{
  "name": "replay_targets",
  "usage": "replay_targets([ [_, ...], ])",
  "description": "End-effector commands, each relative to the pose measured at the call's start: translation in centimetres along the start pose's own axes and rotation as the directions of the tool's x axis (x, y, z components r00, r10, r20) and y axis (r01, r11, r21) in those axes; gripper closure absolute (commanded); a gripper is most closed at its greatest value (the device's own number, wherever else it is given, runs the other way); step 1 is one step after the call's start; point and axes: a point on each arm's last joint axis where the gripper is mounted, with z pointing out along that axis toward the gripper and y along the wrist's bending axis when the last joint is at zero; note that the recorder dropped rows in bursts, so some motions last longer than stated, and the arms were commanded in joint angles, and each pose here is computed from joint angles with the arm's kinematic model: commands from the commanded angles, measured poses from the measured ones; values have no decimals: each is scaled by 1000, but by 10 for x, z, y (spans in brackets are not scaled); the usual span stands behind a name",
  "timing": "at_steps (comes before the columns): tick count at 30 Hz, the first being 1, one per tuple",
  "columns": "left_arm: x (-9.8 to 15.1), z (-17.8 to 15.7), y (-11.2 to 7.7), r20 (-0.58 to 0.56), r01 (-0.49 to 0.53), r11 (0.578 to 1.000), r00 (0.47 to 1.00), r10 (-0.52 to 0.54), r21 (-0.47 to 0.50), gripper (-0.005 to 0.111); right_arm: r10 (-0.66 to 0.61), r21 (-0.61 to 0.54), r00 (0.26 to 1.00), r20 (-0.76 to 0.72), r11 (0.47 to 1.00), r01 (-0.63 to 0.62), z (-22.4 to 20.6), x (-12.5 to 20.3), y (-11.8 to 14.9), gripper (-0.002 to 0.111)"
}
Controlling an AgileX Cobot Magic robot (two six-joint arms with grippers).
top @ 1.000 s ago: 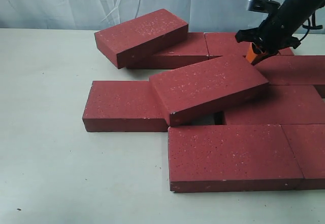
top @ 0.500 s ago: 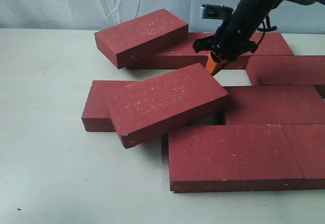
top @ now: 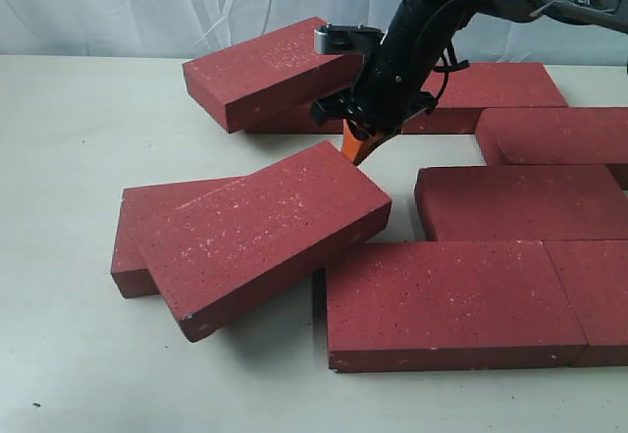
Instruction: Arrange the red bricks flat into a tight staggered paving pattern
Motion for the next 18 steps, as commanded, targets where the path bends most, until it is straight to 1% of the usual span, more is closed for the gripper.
replay_targets([
  [1, 0, 0, 0, 14, 4, 1000, 1000, -4, -4, 107, 23, -9, 999, 23, 1000, -23, -6, -2, 4, 109],
  [5, 0, 0, 0, 14, 4, 1000, 1000, -4, -4, 107, 52, -1, 997, 60, 999, -52, -16, -3, 7, 109],
  [7, 0, 0, 0, 14, 4, 1000, 1000, -4, -4, 107, 47, 6, 995, 90, 999, -48, -27, -3, 11, 109],
  [14, 0, 0, 0, 14, 4, 1000, 1000, -4, -4, 107, 25, 88, 987, 160, 995, -39, -75, 5, 22, 109],
  [18, 0, 0, 0, 14, 4, 1000, 1000, -4, -4, 107, 17, 94, 983, 181, 995, -34, -100, 14, 27, 109],
])
